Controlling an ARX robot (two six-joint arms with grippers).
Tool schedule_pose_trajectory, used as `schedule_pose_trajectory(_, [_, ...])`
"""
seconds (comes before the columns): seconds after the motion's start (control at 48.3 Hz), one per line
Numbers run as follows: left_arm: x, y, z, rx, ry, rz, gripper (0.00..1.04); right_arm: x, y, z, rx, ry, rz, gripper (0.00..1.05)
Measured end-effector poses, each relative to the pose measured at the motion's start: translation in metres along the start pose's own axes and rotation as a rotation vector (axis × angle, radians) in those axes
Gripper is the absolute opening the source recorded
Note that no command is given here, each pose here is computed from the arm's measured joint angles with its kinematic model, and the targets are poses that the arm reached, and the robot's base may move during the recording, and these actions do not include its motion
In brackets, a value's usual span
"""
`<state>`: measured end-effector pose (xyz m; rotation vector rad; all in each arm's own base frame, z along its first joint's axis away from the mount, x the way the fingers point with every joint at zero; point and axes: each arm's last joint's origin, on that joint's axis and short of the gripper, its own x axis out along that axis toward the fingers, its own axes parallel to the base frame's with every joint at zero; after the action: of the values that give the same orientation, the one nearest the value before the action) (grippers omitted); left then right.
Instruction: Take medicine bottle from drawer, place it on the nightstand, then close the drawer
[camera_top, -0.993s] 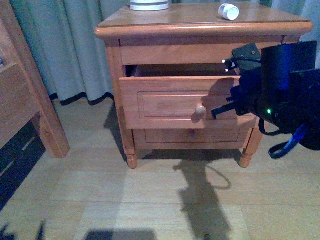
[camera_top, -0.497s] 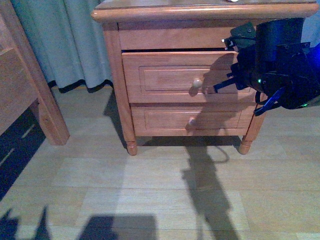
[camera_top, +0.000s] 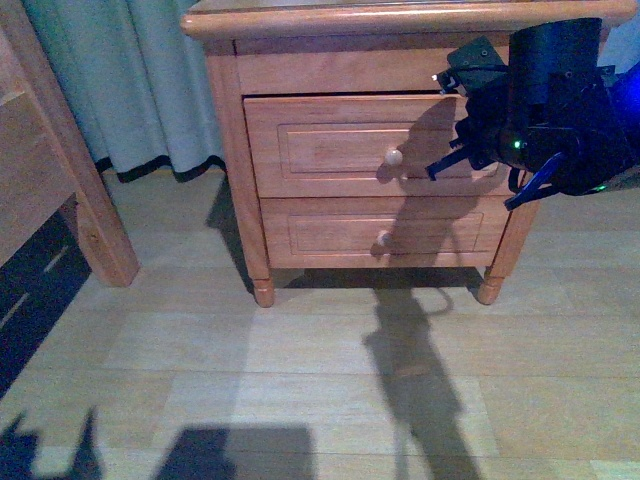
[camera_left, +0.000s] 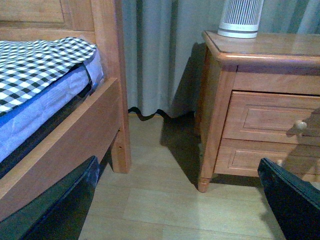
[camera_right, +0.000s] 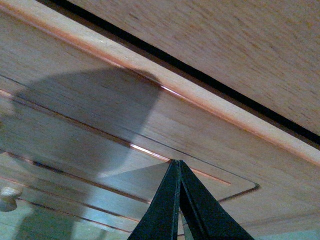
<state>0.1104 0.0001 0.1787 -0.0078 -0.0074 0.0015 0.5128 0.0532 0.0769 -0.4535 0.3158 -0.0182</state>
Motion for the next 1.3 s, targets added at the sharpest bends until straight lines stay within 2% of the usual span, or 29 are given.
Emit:
schedule_pose_trajectory(0.228, [0.000, 0.000, 0.000, 0.000, 0.000, 0.000, 0.98, 0.001, -0.004, -0.003, -0.002, 0.002, 0.006, 0.03])
schedule_pose_trajectory(0.517, [0.000, 0.000, 0.000, 0.000, 0.000, 0.000, 0.98, -0.019, -0.005, -0.030, 0.080, 0.051, 0.020, 0.03])
schedule_pose_trajectory(0.6, [0.000, 0.000, 0.000, 0.000, 0.000, 0.000, 0.98, -0.032, -0.004, -0.029, 0.131, 0.049, 0.037, 0.03])
schedule_pose_trajectory(0.704, [0.000, 0.000, 0.000, 0.000, 0.000, 0.000, 0.98, -0.062, -0.006, -0.014, 0.232, 0.028, 0.072, 0.03])
schedule_pose_trajectory(0.911, [0.000, 0.000, 0.000, 0.000, 0.000, 0.000, 0.98, -0.136, -0.024, -0.002, 0.443, 0.047, 0.136, 0.03])
schedule_pose_trajectory(1.097, [0.000, 0.000, 0.000, 0.000, 0.000, 0.000, 0.98, -0.226, -0.047, -0.004, 0.596, 0.023, 0.211, 0.37])
schedule_pose_trajectory(1.262, [0.000, 0.000, 0.000, 0.000, 0.000, 0.000, 0.98, -0.295, -0.067, -0.020, 0.700, 0.010, 0.196, 0.62])
schedule_pose_trajectory(1.304, [0.000, 0.000, 0.000, 0.000, 0.000, 0.000, 0.98, -0.312, -0.071, -0.027, 0.669, -0.069, 0.137, 0.58])
